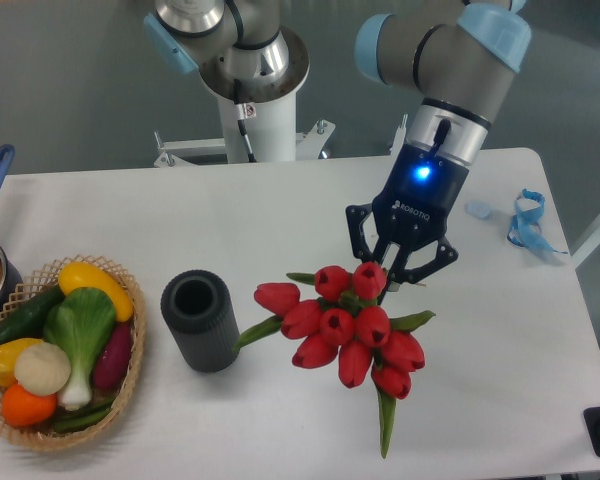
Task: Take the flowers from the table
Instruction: 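Lift the grasped tulip bouquet up off the table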
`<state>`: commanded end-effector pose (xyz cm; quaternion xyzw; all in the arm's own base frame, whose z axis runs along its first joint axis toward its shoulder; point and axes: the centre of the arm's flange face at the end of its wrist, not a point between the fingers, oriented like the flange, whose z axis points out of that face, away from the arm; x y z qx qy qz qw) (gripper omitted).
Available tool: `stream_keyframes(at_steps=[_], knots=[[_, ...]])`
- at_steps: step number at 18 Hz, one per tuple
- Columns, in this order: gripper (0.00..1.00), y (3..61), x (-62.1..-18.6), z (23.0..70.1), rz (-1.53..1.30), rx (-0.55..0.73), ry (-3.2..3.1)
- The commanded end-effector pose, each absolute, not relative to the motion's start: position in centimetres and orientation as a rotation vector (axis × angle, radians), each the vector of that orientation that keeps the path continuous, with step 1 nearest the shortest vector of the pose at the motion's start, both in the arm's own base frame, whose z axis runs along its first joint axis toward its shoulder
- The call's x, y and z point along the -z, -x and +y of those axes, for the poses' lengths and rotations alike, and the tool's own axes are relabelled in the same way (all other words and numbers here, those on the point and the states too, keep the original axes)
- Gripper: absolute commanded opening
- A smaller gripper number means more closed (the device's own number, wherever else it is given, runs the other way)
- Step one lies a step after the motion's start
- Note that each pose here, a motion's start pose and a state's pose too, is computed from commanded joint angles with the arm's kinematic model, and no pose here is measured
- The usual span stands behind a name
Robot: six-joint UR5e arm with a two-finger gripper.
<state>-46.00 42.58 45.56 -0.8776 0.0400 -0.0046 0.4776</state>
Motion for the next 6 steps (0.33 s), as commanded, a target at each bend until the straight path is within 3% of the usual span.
stream_keyframes(at_steps=[6], knots=[[0.14, 46.28, -45.64, 42.30, 0.092, 0.006, 2.143]])
